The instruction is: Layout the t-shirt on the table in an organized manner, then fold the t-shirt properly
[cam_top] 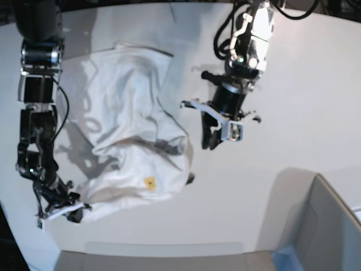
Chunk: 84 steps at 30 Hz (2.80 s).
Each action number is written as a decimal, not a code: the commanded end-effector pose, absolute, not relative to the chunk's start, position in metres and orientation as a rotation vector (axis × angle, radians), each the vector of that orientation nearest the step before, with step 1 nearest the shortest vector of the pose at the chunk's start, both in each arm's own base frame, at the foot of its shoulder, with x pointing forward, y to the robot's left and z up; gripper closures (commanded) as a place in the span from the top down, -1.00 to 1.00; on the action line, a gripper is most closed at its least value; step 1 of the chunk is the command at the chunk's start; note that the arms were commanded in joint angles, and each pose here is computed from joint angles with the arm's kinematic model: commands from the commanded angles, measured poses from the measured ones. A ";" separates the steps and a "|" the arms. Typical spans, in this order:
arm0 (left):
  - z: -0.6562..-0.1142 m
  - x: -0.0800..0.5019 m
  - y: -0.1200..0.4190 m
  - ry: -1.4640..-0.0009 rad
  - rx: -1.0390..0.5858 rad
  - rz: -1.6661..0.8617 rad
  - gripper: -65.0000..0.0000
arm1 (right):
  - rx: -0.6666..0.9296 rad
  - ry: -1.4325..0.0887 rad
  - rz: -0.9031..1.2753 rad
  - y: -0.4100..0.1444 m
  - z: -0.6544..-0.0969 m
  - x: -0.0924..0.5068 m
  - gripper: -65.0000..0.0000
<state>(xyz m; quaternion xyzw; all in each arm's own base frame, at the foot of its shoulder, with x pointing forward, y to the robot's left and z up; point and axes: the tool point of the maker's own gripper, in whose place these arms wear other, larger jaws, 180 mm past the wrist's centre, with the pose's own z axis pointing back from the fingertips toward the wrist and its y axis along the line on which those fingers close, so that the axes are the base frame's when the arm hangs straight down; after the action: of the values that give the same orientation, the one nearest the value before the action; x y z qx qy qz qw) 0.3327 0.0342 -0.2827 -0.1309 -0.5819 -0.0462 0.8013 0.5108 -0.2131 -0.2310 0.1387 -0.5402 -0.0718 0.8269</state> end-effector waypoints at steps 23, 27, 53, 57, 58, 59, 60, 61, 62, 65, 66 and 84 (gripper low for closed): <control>-0.314 0.349 -0.014 -1.179 -0.316 -0.246 -0.55 | 0.289 -1.325 -0.152 -0.222 -0.201 0.509 -0.29; -0.316 0.351 -0.023 -1.174 -0.323 -0.275 -0.55 | 0.289 -1.361 -0.092 -0.208 -0.195 0.485 -0.29; -0.348 0.380 -0.011 -1.111 -0.241 -0.291 -0.31 | 0.198 -1.328 -0.159 -0.242 -0.236 0.359 -0.29; -0.348 0.389 -0.013 -1.111 -0.235 -0.293 -0.31 | 0.200 -1.318 -0.153 -0.238 -0.239 0.351 -0.29; -0.350 0.392 -0.018 -1.103 -0.239 -0.290 -0.31 | 0.205 -1.315 -0.159 -0.236 -0.240 0.349 -0.29; -0.354 0.394 -0.020 -1.089 -0.240 -0.284 -0.31 | 0.210 -1.317 -0.161 -0.235 -0.240 0.349 -0.29; -0.360 0.395 -0.022 -1.073 -0.237 -0.284 -0.31 | 0.211 -1.315 -0.162 -0.234 -0.241 0.348 -0.29; -0.364 0.397 -0.023 -1.060 -0.234 -0.283 -0.31 | 0.211 -1.313 -0.159 -0.233 -0.241 0.346 -0.29; -0.365 0.398 -0.026 -1.057 -0.236 -0.284 -0.31 | 0.212 -1.314 -0.156 -0.232 -0.241 0.345 -0.29; -0.366 0.400 -0.027 -1.055 -0.236 -0.281 -0.31 | 0.223 -1.318 -0.154 -0.227 -0.239 0.341 -0.29; -0.365 0.401 -0.026 -1.057 -0.235 -0.279 -0.31 | 0.225 -1.320 -0.155 -0.225 -0.239 0.340 -0.29; -0.369 0.415 -0.016 -1.047 -0.198 -0.283 -1.00 | 0.227 -1.291 -0.153 -0.221 -0.248 0.328 -0.29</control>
<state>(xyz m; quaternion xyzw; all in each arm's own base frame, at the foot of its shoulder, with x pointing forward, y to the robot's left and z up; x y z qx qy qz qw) 0.4032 -0.0126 -0.3892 -0.0912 -0.4695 -0.1366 0.8675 0.3237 -0.2202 -0.2660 0.1074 -0.5748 -0.0817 0.8071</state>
